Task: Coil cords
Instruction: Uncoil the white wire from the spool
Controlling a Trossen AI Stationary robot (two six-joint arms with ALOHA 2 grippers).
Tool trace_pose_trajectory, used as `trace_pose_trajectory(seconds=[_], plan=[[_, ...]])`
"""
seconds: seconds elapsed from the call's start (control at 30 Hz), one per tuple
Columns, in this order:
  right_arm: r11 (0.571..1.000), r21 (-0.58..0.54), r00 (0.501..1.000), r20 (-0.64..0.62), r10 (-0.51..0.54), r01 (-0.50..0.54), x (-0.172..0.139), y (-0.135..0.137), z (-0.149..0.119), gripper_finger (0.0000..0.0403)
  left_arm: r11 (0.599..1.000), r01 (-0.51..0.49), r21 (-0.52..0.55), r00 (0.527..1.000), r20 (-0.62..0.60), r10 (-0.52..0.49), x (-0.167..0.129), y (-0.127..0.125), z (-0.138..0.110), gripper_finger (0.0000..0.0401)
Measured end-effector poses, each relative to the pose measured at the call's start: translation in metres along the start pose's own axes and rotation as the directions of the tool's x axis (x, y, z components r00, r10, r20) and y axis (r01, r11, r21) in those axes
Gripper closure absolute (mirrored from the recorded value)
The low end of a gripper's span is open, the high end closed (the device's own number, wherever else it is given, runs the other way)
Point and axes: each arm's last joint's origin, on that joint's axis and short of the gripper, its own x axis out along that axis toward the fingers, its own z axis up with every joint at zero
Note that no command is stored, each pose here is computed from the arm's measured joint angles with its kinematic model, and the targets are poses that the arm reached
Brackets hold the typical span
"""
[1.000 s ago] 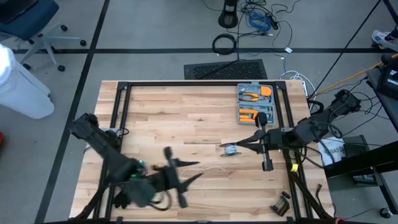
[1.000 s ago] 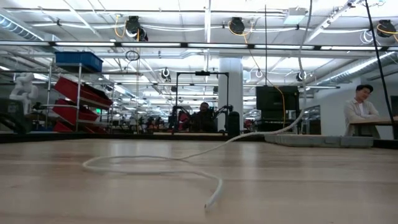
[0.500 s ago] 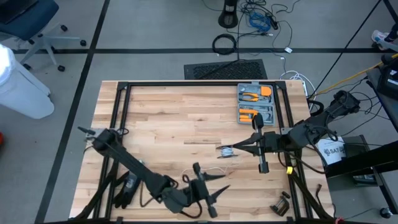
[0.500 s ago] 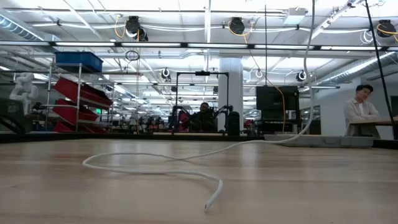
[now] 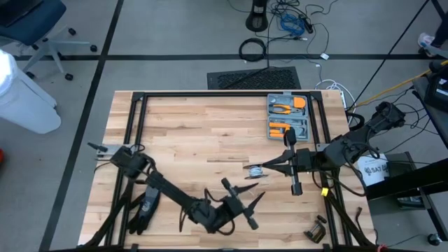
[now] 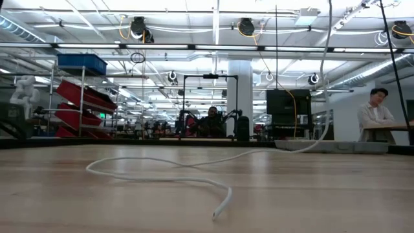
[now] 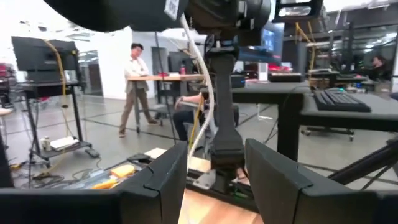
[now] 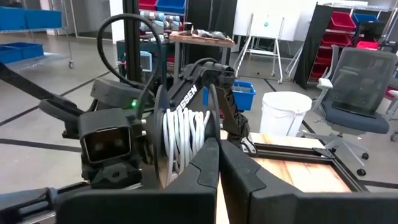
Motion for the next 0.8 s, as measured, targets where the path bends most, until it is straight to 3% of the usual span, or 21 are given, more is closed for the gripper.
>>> trace_pose_trajectory(seconds=[0.37,0.63,0.8], plan=[[1.000,-0.001,1.000,-0.002,0.000,0.000,0.001,0.000,0.000,0.0403,1.000,0.001,0.000,0.999,0.041,-0.001,0.032,0.016,0.000,0.0234],[1.000,-0.001,1.000,-0.002,0.000,0.000,0.001,0.000,0.000,0.0403,0.998,0.059,0.008,0.996,0.066,-0.059,0.035,0.016,0.000,0.0237],[1.000,0.001,1.000,-0.003,-0.004,0.004,0.001,0.000,-0.001,0.0403,0.998,0.056,0.009,0.996,0.066,-0.057,0.036,0.017,-0.001,0.0277]])
